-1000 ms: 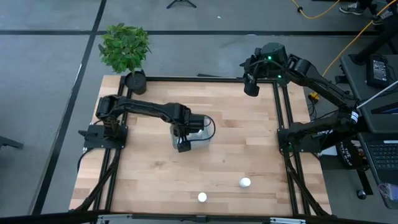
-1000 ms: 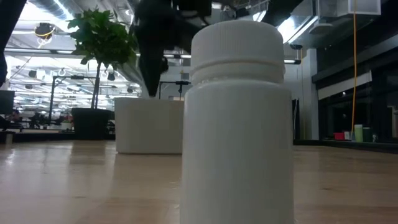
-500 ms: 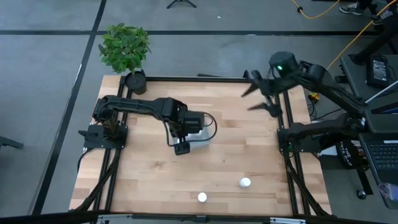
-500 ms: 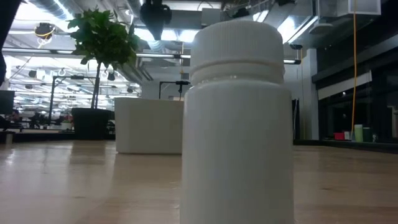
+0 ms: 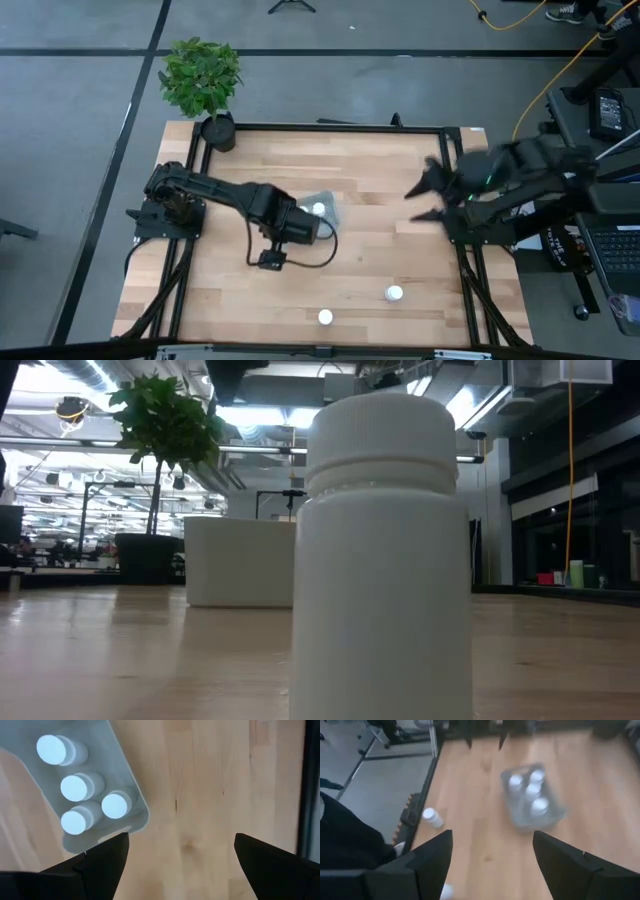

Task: Pick and place pill bottles into a basket
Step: Put the white pill bottle into the gray basket

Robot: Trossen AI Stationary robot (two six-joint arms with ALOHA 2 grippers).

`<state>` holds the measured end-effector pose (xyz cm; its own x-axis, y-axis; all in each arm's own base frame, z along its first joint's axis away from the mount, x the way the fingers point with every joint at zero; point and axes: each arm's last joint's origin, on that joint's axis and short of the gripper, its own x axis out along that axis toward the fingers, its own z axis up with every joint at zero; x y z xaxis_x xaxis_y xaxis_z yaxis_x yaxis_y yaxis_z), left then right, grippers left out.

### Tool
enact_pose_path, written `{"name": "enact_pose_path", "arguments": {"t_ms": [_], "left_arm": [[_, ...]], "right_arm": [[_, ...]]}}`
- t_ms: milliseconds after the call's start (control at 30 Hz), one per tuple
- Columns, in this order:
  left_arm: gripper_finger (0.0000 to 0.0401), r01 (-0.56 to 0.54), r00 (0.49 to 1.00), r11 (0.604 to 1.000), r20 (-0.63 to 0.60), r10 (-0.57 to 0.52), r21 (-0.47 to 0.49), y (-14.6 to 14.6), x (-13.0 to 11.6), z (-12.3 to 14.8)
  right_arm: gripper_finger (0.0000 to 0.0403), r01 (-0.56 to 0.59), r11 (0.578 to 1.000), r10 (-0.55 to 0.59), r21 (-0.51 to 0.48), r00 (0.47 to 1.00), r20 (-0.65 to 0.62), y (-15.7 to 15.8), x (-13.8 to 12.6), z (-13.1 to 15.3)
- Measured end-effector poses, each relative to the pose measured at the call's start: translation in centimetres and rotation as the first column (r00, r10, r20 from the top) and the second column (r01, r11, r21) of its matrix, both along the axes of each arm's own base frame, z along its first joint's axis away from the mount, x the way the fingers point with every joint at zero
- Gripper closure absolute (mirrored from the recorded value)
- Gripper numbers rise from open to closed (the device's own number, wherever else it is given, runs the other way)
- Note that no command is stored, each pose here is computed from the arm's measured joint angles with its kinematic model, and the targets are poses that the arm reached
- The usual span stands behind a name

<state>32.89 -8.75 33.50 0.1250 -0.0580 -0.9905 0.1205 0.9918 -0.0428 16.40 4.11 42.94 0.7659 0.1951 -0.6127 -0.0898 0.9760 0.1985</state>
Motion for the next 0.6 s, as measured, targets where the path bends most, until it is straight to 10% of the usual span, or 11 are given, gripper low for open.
{"name": "enact_pose_path", "arguments": {"t_ms": [200, 600], "left_arm": [[0.0049, 0.116, 0.993, 0.989, 0.007, -0.117, 0.096, -2.8, -1.0, 0.0], [0.0047, 0.24, 0.969, 0.957, 0.017, -0.246, 0.163, -6.9, -2.9, 0.0]], "right_arm": [[0.0126, 0.196, 0.974, -0.162, 0.115, 0.954, -0.251, 5.2, 3.0, -3.1], [0.0126, 0.512, 0.859, -0.392, -0.017, 0.637, -0.663, 12.9, 7.7, -12.1]]}}
